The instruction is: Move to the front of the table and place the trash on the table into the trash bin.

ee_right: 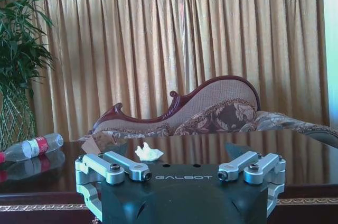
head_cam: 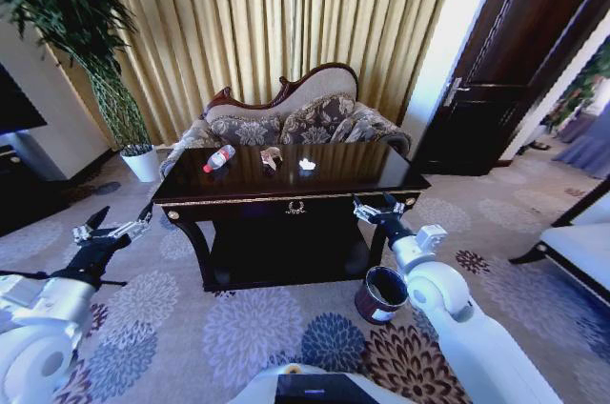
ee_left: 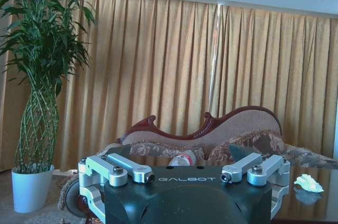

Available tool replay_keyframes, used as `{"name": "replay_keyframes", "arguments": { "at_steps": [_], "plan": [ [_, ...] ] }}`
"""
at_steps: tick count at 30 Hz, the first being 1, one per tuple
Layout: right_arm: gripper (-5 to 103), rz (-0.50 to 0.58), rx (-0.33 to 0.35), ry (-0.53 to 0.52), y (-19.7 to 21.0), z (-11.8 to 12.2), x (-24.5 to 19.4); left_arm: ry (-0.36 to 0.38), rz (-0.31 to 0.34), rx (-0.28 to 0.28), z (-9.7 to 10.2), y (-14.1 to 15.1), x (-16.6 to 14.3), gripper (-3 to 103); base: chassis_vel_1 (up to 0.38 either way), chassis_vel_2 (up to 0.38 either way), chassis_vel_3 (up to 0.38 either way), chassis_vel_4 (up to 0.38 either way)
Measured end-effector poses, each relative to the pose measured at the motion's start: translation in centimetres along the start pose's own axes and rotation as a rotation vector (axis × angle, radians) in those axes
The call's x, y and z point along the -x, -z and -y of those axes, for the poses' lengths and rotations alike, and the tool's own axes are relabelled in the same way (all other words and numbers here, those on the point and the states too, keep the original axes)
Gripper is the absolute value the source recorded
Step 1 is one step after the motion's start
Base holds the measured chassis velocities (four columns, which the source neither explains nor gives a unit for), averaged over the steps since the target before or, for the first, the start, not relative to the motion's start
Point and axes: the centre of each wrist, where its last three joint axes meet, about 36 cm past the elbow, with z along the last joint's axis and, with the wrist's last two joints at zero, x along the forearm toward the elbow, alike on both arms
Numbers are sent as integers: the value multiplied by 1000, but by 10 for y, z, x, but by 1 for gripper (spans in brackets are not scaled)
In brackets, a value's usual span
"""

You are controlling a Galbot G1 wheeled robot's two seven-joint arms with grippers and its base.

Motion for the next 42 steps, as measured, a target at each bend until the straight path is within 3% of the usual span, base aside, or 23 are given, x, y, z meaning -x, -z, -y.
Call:
{"name": "replay_keyframes", "arguments": {
  "at_steps": [18, 42],
  "plan": [
    [100, -15, -16, 20, 2, -4, -3, 12, -22, 62, -1, -1, 0, 100, -85, 85, 88, -86],
    [100, -32, -32, 40, 2, -5, -2, 15, -54, 68, 2, 1, -1, 100, -111, 106, 113, -113]
  ]
}}
